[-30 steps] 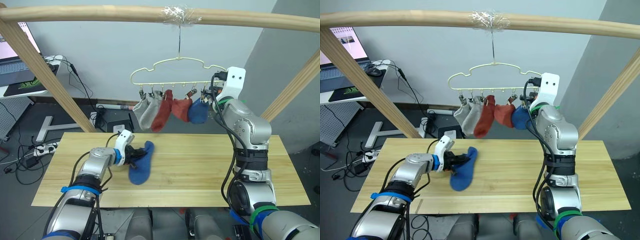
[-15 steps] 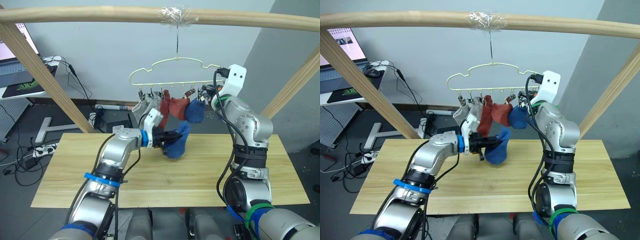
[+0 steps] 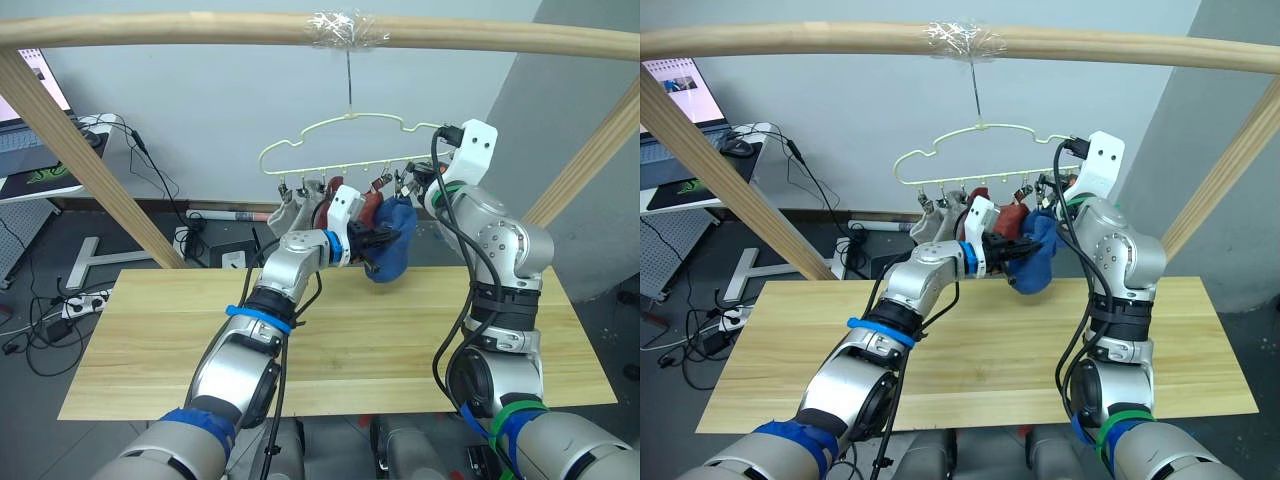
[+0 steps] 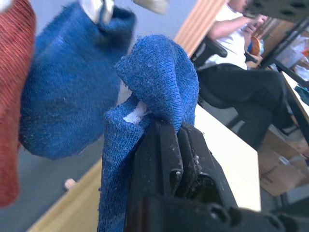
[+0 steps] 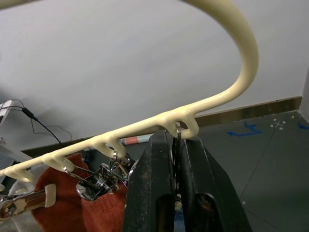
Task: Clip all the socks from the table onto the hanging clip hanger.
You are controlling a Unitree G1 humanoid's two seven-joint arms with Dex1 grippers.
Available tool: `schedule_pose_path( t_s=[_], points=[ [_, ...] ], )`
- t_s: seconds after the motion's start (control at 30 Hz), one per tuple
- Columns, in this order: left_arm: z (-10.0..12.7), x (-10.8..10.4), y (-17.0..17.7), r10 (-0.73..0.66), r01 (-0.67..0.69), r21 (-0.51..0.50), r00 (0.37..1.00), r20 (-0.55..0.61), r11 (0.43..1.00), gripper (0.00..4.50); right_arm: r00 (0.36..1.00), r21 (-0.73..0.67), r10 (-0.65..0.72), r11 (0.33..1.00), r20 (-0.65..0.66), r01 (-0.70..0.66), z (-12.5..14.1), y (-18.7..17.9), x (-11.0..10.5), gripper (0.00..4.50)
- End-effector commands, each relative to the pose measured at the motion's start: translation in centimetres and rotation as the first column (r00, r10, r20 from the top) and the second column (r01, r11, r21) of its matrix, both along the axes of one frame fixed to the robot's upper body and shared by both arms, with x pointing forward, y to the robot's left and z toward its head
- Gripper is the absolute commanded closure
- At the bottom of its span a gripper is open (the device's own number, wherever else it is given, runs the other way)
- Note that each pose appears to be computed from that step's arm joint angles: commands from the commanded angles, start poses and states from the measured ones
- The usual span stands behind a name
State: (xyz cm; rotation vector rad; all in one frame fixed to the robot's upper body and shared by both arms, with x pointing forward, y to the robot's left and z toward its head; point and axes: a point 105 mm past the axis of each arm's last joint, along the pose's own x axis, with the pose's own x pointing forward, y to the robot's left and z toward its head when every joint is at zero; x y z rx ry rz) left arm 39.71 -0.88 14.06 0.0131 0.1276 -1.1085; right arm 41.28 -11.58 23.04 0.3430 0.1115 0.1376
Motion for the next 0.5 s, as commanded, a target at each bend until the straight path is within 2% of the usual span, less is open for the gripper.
schedule_pose_path(
  t_s=[0.03, 0.5],
  points=[
    [1.6, 0.5, -0.7, 0.004, -0.003, -0.027, 0.998, 0.058, 1.000, 4.46, 0.996, 0.014, 0.015, 1.000, 0.090, -0.017, 2.9, 0.4, -0.7, 4.50],
    [3.6, 1.4, -1.6, 0.024, -0.018, -0.112, 0.998, 0.052, 0.994, 4.46, 0.997, 0.015, 0.025, 1.000, 0.071, -0.027, 2.2, 0.6, -1.0, 4.50]
  ],
)
